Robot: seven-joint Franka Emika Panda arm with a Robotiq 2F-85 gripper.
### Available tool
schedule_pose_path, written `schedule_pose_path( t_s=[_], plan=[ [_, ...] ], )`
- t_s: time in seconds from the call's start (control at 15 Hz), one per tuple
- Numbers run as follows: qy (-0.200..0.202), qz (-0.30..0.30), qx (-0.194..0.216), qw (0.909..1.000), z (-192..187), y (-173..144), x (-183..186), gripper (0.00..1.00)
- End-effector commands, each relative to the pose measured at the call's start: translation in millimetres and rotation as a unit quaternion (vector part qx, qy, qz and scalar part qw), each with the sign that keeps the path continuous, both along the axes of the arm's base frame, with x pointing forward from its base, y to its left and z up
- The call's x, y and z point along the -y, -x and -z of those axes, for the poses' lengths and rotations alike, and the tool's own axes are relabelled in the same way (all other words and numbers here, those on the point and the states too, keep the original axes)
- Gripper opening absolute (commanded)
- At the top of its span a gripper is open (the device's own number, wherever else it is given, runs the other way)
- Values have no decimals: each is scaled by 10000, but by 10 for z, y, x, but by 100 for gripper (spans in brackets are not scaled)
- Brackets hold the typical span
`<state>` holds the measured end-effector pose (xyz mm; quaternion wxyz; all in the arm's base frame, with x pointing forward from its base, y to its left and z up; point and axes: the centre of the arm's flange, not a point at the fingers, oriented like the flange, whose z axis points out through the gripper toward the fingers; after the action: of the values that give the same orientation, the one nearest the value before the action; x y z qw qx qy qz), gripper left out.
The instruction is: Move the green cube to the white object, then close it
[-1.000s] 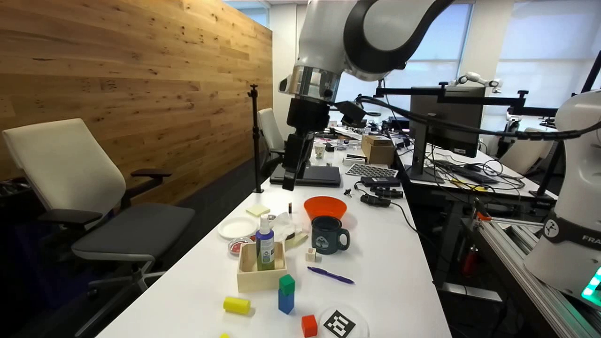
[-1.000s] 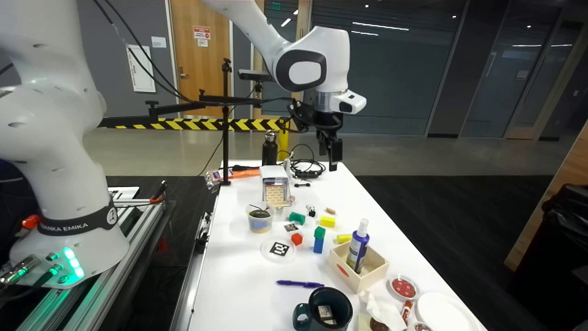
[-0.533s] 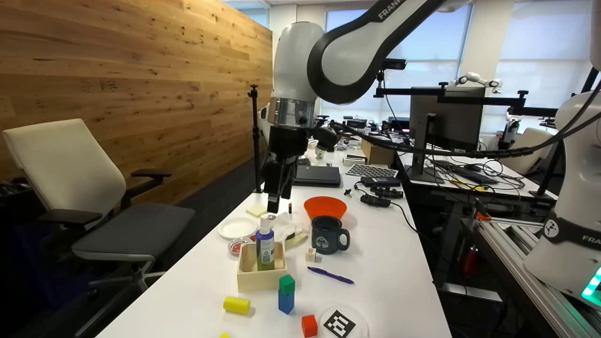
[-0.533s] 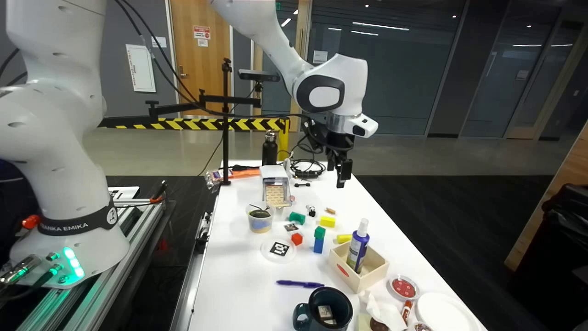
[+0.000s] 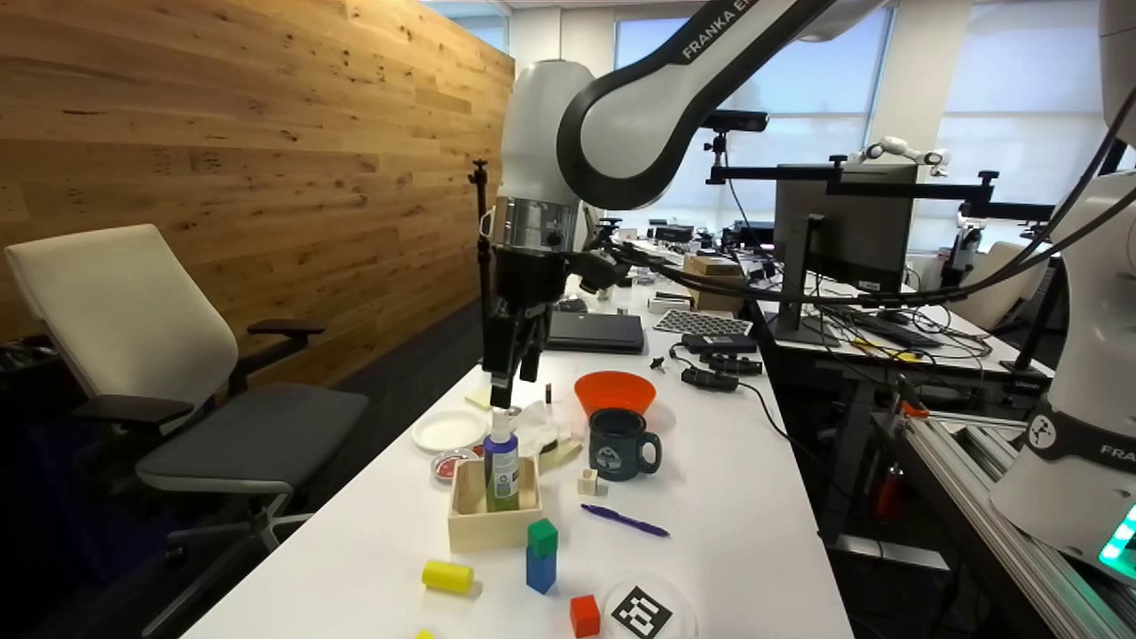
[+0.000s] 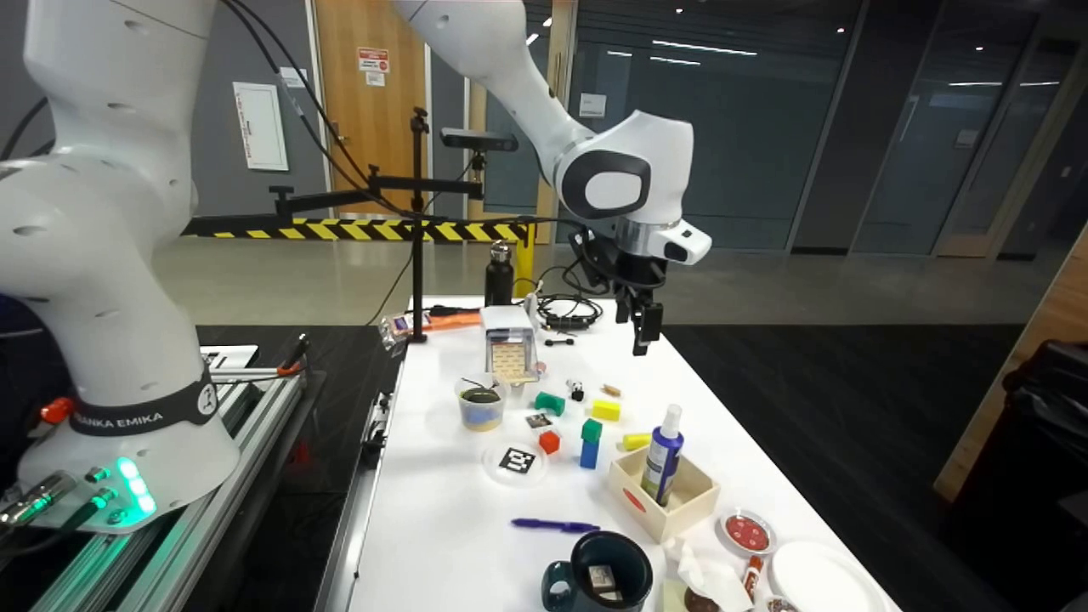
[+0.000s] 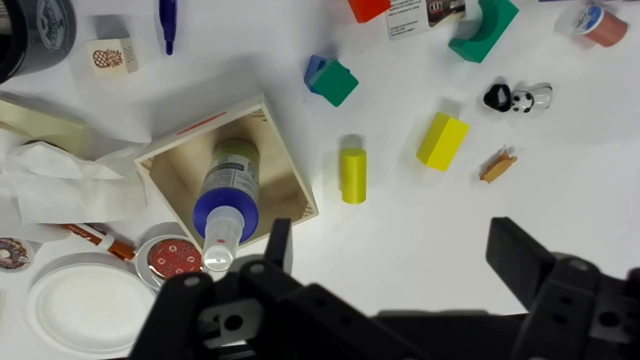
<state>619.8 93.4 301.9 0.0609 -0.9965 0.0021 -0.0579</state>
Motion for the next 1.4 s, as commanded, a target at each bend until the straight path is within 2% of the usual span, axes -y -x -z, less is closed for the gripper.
schedule_pose_path(
  t_s=[0.0, 0.2, 0.4, 0.93, 1.33],
  plan=[
    [54, 250, -254, 9994, 299, -57, 120, 100],
    [47, 216, -598, 9980, 624, 8, 278, 100],
    [66, 176, -812, 9965, 906, 80, 274, 100],
    [-93, -109, -1016, 9947, 1361, -94, -260, 100],
    [2, 86, -1141, 9934, 1620, -209, -143, 100]
  ],
)
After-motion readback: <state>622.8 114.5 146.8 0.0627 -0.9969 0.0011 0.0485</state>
